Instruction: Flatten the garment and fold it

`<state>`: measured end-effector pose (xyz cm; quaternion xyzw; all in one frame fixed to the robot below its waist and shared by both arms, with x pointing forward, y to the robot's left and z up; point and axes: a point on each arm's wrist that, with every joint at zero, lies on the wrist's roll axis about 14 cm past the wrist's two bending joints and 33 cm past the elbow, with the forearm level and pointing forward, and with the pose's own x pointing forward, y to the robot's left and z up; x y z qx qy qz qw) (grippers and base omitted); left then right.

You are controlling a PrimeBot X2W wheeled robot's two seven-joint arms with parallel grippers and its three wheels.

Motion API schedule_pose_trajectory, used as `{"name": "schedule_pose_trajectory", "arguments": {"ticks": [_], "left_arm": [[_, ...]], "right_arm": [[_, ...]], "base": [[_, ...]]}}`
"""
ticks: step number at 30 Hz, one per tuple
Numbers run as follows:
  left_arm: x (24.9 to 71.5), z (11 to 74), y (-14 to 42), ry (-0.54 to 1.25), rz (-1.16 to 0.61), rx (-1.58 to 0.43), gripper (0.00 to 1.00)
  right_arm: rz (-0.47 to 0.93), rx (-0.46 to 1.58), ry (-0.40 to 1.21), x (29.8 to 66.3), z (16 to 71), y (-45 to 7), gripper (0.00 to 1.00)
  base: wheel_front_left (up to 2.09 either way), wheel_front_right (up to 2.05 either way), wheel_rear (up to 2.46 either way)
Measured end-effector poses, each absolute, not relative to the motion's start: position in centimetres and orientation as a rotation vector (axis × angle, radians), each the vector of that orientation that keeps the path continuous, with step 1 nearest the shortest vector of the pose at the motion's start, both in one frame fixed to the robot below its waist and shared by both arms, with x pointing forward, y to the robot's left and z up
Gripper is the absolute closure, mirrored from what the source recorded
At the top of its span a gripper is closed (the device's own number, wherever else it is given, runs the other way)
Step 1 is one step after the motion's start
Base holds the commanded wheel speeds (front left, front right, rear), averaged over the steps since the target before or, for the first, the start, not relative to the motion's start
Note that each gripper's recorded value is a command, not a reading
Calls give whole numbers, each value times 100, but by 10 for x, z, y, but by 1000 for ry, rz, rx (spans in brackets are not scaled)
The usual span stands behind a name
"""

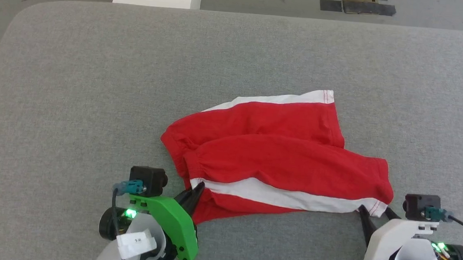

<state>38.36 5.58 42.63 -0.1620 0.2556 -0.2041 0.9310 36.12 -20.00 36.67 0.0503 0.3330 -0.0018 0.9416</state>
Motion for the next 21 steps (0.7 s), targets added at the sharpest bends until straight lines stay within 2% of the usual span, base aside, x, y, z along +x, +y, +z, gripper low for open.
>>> {"name": "schedule_pose_trajectory", "arguments": {"ticks": [1, 6, 13, 21], "left_arm": [[383, 426, 56, 523, -417, -334, 100], [383, 432, 53, 495, -429, -337, 100], [409, 488, 48, 316, -510, -350, 100], [493, 599, 60, 50, -571, -246, 100]], "right_arm": [[-1, 99, 683, 362, 367, -200, 100], [7, 98, 660, 365, 375, -197, 100], [14, 68, 468, 390, 441, -200, 100], [72, -88, 200, 474, 556, -196, 100]], "base": [[0, 0, 0], [0, 0, 0], [0, 0, 0], [0, 0, 0]]}}
